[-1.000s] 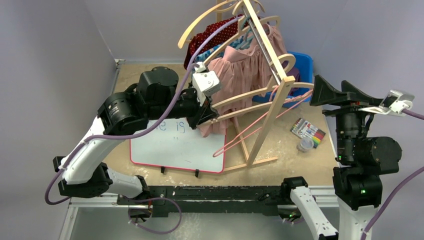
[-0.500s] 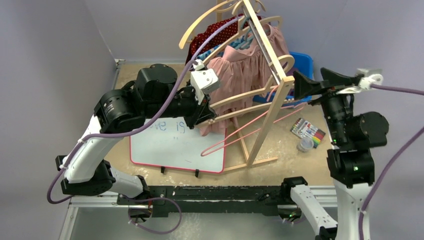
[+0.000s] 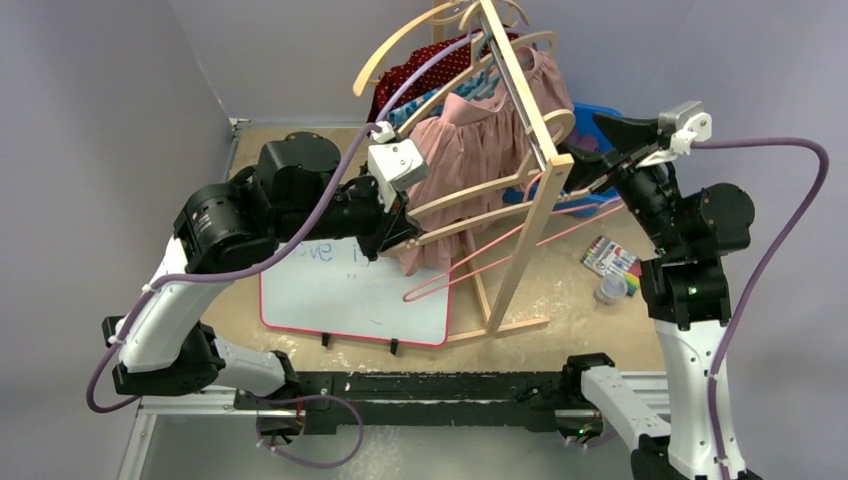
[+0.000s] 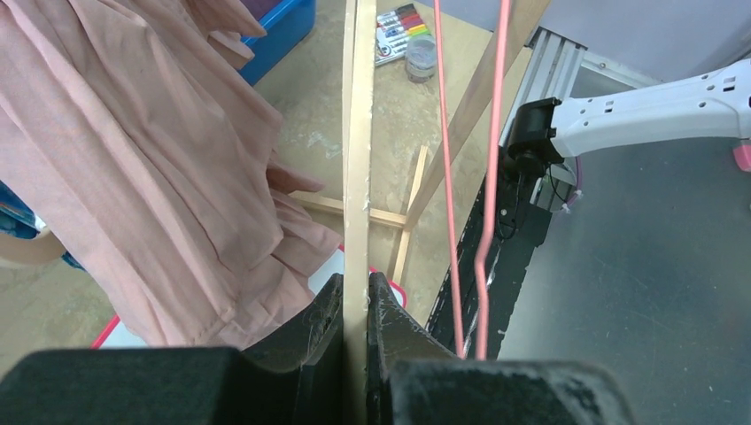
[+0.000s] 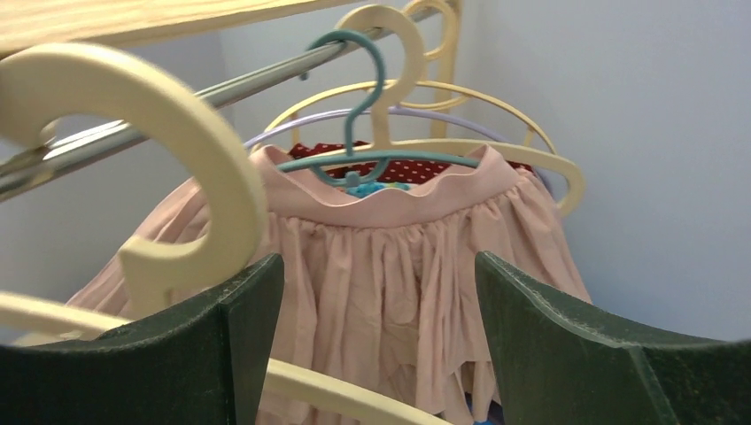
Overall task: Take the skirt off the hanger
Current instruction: Place the hanger at the clothesline.
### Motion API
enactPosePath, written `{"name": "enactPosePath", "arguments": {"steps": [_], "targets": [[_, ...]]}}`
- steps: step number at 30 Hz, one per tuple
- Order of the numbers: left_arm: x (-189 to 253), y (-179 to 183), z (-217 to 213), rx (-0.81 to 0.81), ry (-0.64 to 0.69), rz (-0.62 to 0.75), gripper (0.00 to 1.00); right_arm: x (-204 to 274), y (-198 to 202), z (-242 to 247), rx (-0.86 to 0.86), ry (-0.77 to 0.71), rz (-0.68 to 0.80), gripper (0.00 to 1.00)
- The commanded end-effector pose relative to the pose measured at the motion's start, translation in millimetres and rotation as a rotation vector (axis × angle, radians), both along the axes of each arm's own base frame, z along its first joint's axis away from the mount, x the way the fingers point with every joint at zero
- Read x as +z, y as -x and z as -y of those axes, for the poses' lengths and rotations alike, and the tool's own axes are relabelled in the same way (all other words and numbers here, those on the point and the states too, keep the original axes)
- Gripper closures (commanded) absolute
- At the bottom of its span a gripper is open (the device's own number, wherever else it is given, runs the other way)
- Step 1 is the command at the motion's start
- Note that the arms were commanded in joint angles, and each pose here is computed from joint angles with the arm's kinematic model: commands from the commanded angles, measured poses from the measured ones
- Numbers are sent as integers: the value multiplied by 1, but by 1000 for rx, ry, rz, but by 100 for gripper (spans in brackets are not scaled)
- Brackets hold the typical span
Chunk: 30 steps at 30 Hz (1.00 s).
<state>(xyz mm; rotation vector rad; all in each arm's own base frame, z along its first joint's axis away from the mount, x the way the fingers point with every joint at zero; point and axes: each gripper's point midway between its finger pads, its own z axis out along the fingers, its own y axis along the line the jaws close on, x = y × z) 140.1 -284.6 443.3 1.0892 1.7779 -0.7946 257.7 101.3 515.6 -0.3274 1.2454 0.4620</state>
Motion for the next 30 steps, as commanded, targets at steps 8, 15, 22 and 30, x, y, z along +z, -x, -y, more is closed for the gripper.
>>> {"name": "enactPosePath", "arguments": {"steps": [8, 15, 22, 30], "targets": [[38, -3, 3, 27, 151, 48, 100, -10, 17, -19, 111, 196, 128, 19], [27, -9, 11, 38, 116, 26, 100, -13, 16, 15, -99, 122, 159, 14], [26, -11, 15, 36, 111, 17, 100, -1, 22, -11, 84, -42, -14, 16], [32, -5, 12, 26, 134, 19, 100, -23, 33, -45, 321, -7, -56, 24]]}}
